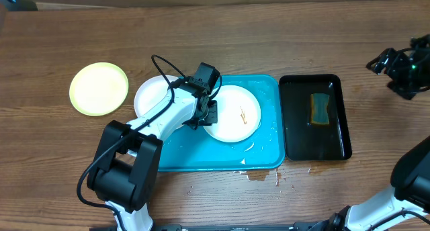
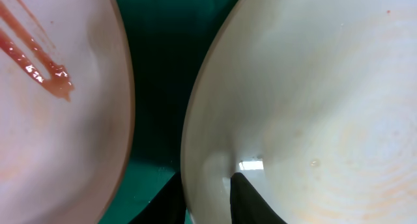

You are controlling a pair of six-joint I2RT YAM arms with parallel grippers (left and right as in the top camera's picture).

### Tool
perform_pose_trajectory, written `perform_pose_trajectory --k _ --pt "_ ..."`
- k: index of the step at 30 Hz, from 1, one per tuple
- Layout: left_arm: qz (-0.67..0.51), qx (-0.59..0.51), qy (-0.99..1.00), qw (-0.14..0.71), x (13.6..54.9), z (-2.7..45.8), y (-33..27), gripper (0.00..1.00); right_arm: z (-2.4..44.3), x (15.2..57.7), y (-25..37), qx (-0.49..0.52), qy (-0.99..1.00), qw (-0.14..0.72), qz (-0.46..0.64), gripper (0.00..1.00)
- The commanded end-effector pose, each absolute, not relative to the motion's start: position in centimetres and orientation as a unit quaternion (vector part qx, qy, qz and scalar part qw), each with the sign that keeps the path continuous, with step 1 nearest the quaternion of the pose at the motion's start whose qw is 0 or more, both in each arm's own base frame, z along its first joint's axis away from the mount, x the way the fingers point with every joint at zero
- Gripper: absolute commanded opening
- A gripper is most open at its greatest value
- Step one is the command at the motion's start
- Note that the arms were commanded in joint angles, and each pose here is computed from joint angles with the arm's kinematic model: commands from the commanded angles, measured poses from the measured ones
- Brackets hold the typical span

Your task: Clean dirty plates on tray and stack at the side

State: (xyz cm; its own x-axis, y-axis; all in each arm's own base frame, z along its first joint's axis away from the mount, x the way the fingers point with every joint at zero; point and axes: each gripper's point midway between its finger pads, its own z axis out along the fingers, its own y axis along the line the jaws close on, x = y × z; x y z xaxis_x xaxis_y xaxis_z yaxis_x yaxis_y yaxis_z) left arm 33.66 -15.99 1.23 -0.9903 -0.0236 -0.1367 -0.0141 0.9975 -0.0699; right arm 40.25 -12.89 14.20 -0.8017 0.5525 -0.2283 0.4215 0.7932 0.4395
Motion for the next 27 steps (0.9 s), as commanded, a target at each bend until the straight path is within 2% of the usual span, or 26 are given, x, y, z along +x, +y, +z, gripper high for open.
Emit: perform_pose_trajectory --k 1,4,8,12,18,27 --pt "-0.040 -0.023 0.998 0.049 33.1 0.0 -16.0 0.27 15.3 40.3 -9.2 0.202 0.938 0.170 0.222 0.82" --pt "-0.042 -0.024 0.998 0.046 33.1 -0.2 -16.0 0.35 14.4 39.3 -7.2 0.187 0.954 0.129 0.197 0.81" --pt "-0.042 -0.027 0.998 0.046 33.2 -0.2 -15.9 0.40 12.6 38.1 -4.5 0.155 0.973 0.083 0.153 0.77" --pt "-0.044 -0.027 0.997 0.050 33.4 -0.2 -16.0 0.45 10.2 36.3 -3.4 0.166 0.983 0.036 0.065 0.77" --pt "-0.047 -0.027 0.997 0.054 33.6 -0.1 -16.1 0.45 6.5 33.5 -3.0 0.174 0.984 -0.005 -0.033 0.77" --pt "-0.051 -0.026 0.997 0.053 33.6 -0.1 -16.2 0.45 1.4 31.7 -0.5 0.158 0.987 -0.012 -0.013 0.73"
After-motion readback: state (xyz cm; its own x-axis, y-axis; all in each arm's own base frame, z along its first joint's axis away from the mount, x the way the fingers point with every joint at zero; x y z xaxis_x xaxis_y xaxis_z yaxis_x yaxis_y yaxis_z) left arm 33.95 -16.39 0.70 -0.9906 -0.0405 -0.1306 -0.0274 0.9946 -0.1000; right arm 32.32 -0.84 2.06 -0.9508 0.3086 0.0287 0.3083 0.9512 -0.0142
